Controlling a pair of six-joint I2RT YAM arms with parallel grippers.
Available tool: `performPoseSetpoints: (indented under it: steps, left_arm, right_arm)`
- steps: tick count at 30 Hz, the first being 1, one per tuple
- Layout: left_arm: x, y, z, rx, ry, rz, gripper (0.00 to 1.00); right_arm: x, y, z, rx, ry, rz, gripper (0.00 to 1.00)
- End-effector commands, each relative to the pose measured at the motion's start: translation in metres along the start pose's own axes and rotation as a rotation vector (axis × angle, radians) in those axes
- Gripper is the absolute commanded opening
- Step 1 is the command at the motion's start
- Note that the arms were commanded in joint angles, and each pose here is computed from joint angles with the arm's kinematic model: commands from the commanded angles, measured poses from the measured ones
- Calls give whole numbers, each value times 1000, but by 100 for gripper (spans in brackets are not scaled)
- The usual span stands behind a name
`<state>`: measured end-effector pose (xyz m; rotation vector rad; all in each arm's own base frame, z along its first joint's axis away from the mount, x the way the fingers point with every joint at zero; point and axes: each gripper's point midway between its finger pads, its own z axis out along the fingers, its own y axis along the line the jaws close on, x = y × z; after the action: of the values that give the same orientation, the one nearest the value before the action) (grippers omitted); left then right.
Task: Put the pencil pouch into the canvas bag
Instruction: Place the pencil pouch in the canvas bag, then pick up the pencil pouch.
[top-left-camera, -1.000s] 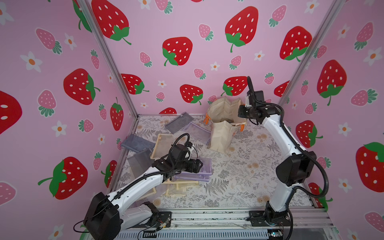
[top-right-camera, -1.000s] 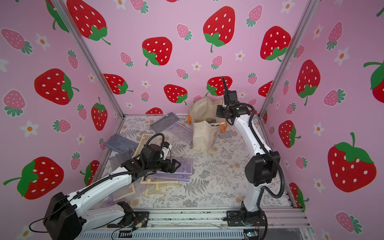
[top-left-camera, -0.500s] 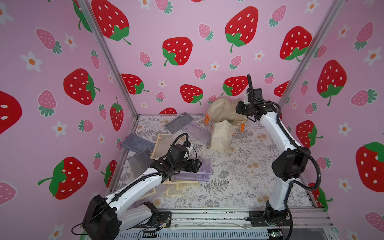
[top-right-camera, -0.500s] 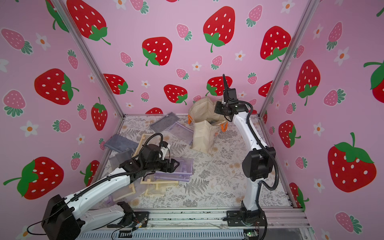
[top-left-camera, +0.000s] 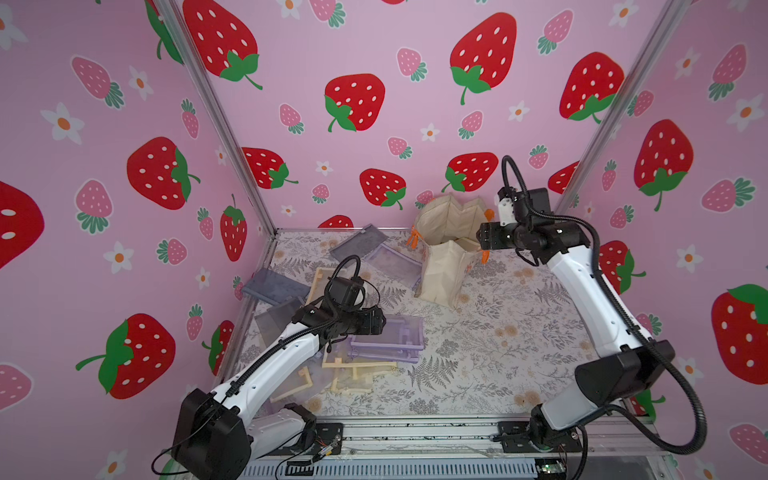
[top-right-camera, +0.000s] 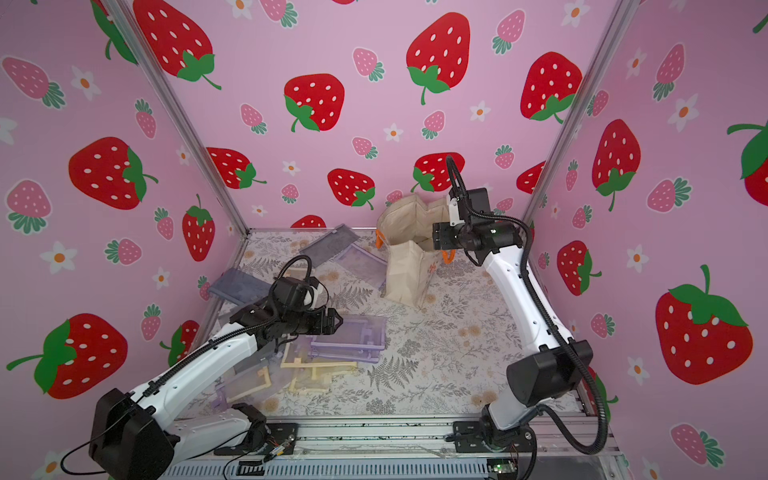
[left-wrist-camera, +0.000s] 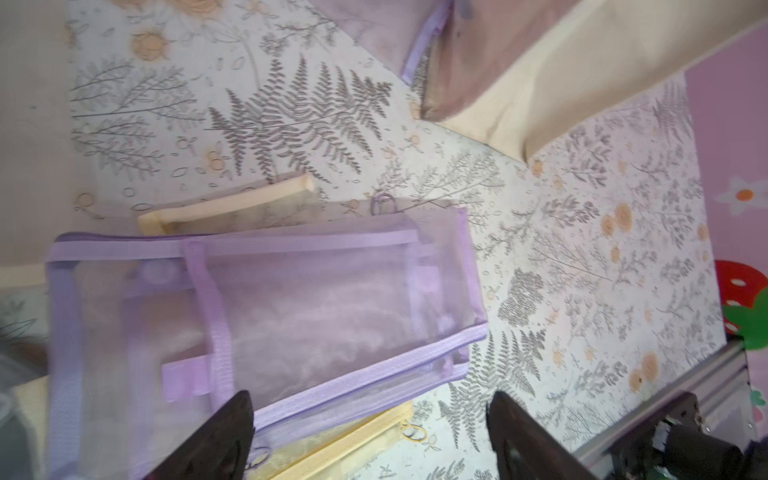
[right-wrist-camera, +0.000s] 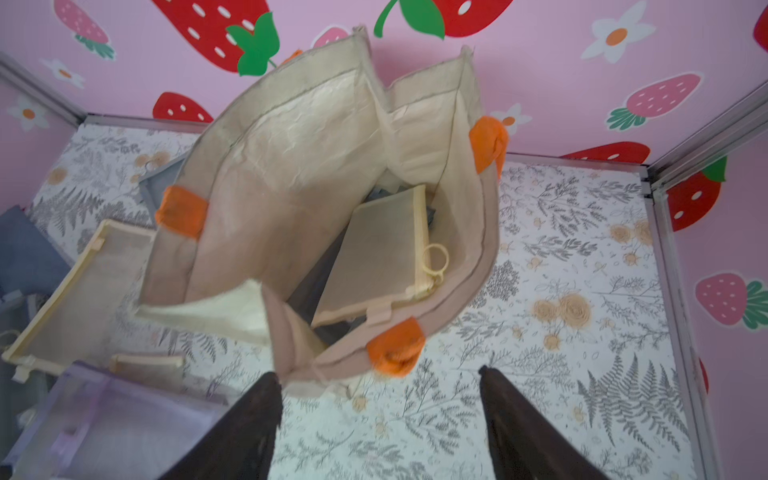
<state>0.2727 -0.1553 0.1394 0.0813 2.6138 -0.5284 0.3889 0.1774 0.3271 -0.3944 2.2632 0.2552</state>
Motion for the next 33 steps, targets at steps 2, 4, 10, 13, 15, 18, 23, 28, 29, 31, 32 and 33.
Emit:
performPoseSetpoints:
  steps: [2,4,10,13,15,18,23,28,29,31,32,33]
  left_arm:
    - [13,32,-14,-82,63,-108,90]
    - [22,39,-16,-96,72,-151,90]
    - [54,46,-17,-85,81,-263,91]
    - [63,47,-15,-69,76,-291,90]
    - [64,44,-12,-41,79,-310,89]
    - [66,39,-4,-7,93,-326,84]
    - [67,35,11,36,104,-354,78]
    - [58,33,26,60,101,-359,75]
    - [55,32,30,62,105,-360,74]
    - [51,31,36,65,105,-359,72]
    - [48,31,38,68,103,-357,70]
    - [45,30,40,71,99,-355,69]
  right_arm:
    - [53,75,-19,-145,104,-208,81]
    - [72,117,-15,-249,136,-252,82]
    - [126,214,53,-473,307,-345,83]
    - [140,232,90,-506,364,-341,84]
    - [149,242,110,-536,408,-334,84]
    - [161,250,138,-554,459,-309,85]
    - [190,256,169,-589,557,-279,85]
    - [220,249,176,-601,620,-248,87]
    - [224,247,176,-601,630,-248,87]
    - [233,244,174,-599,643,-244,87]
    - [236,242,172,-601,646,-238,87]
    - [240,240,171,-602,652,-231,87]
